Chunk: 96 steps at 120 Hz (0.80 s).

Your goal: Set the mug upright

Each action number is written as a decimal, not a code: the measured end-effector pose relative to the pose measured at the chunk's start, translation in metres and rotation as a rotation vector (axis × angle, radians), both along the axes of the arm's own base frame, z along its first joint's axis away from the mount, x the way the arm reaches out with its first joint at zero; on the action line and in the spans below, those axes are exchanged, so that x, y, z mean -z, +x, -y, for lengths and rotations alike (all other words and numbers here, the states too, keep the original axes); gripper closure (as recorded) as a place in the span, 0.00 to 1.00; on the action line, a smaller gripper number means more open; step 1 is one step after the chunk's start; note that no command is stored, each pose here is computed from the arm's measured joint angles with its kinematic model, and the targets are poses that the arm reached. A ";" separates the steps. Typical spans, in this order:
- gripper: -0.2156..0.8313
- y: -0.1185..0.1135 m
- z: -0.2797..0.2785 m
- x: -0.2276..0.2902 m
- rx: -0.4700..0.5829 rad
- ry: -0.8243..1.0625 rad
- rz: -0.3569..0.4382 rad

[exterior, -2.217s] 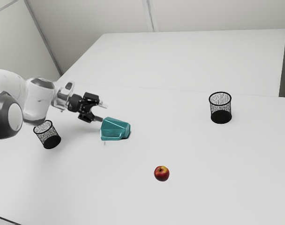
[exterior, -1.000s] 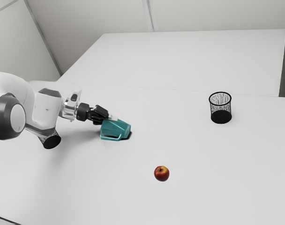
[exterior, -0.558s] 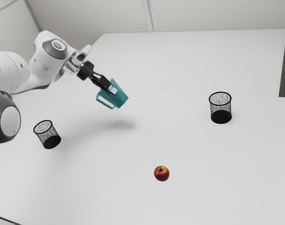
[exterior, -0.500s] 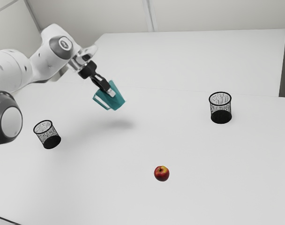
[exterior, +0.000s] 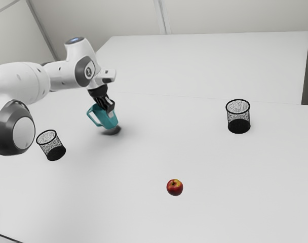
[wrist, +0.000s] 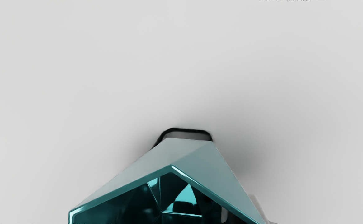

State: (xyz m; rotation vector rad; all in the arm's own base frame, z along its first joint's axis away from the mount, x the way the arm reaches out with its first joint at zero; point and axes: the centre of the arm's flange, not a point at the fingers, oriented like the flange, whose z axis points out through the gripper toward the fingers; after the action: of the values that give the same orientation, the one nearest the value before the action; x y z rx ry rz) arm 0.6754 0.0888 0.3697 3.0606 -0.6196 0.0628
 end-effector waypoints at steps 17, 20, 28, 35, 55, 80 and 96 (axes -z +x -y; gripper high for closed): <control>0.89 0.000 0.000 0.011 -0.061 0.004 0.007; 0.84 0.000 0.000 0.011 -0.071 0.004 0.010; 0.69 0.001 0.000 0.012 -0.093 0.004 0.016; 0.58 0.001 -0.001 0.012 -0.112 0.004 0.021; 0.39 0.002 -0.001 0.008 -0.154 0.002 0.032; 0.28 -0.004 0.004 -0.108 -0.175 -0.021 0.109; 0.26 -0.033 0.020 -0.247 -0.177 -0.027 0.177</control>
State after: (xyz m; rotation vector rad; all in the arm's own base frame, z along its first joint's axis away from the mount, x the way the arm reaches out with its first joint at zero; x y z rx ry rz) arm 0.6425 0.0692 0.6163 3.0974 -0.3476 0.3444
